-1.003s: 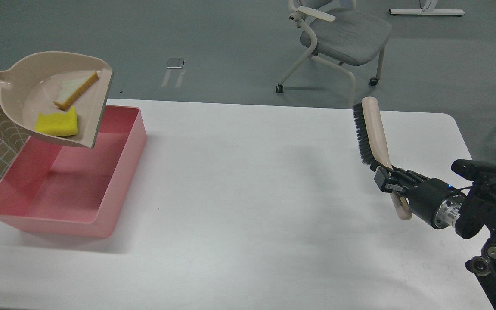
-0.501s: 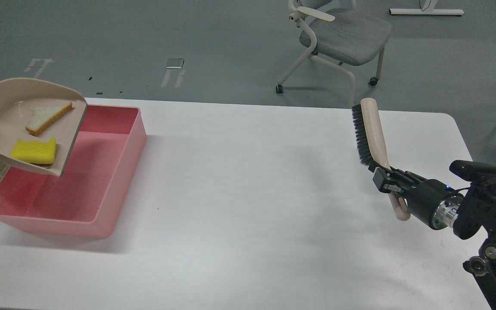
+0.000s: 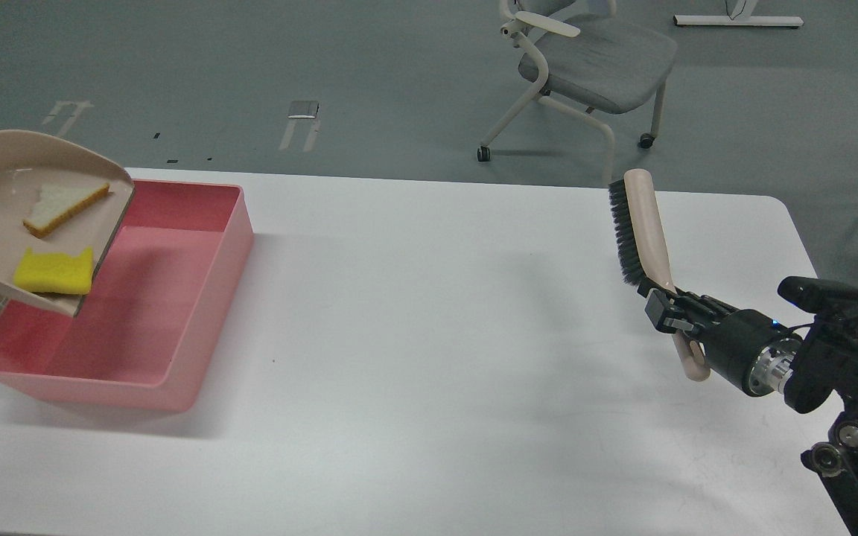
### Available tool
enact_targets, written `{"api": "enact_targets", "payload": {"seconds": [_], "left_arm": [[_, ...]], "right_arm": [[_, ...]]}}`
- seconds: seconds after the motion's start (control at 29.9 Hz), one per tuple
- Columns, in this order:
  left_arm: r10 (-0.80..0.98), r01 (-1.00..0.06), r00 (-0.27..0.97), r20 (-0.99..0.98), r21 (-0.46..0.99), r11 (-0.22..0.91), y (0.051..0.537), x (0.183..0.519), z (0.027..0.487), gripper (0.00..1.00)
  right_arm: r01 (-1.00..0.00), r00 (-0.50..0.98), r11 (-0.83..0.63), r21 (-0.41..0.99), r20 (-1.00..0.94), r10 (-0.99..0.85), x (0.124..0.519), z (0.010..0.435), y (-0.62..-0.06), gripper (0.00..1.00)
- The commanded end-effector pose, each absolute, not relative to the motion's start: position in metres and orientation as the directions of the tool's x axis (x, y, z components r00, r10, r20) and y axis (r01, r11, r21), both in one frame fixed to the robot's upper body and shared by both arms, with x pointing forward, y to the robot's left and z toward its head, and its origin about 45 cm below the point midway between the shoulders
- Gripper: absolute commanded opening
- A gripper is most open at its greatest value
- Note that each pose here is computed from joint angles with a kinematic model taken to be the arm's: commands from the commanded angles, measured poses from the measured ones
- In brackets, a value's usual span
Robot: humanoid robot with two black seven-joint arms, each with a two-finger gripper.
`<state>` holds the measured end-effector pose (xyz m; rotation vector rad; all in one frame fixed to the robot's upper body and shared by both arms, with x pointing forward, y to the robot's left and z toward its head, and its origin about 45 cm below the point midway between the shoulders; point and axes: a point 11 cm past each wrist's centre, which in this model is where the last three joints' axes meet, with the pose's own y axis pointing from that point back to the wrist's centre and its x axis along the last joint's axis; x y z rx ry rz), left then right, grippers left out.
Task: Sweep and dump garbage into bin
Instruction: 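Tilt the dustpan to dump sponge and paper into the bin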
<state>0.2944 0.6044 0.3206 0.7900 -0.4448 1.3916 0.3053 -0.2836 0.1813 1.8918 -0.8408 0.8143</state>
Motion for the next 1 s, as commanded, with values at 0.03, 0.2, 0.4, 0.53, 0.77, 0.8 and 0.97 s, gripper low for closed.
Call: {"api": "enact_targets", "payload": {"seconds": [0.03,0.2,0.4,0.53,0.77,0.8,0.97], "left_arm": [[0.626,-0.973,0.17,0.761,0.229,-0.013,0.6,0.297,0.318,0.0],[0.594,-0.983,0.118,0.796,0.179,-0.044,0.602,0.299,0.325,0.0],[0.544,-0.986,0.093,0.834,0.153,-0.065,0.605,0.3,0.33,0.0],[0.534,-0.987,0.086,0.841,0.145,-0.069,0.606,0.3,0.333,0.0],[0.528,-0.987,0.085,0.845,0.145,-0.073,0.607,0.299,0.334,0.0],[0.521,-0.988,0.076,0.85,0.136,-0.079,0.607,0.299,0.334,0.0],[0.505,-0.988,0.069,0.86,0.128,-0.083,0.608,0.299,0.336,0.0]], "right_arm": [[-0.808,0.554,-0.376,0.453,0.801,-0.226,0.305,0.181,-0.284,0.21],[-0.808,0.554,-0.376,0.453,0.801,-0.226,0.305,0.181,-0.284,0.21],[-0.808,0.555,-0.376,0.453,0.8,-0.228,0.305,0.181,-0.284,0.21],[-0.807,0.559,-0.376,0.456,0.795,-0.235,0.305,0.178,-0.284,0.21],[-0.807,0.558,-0.375,0.456,0.796,-0.235,0.306,0.179,-0.284,0.21],[-0.807,0.558,-0.376,0.455,0.795,-0.236,0.306,0.178,-0.283,0.21],[-0.808,0.557,-0.374,0.455,0.796,-0.236,0.306,0.179,-0.284,0.21]]}}
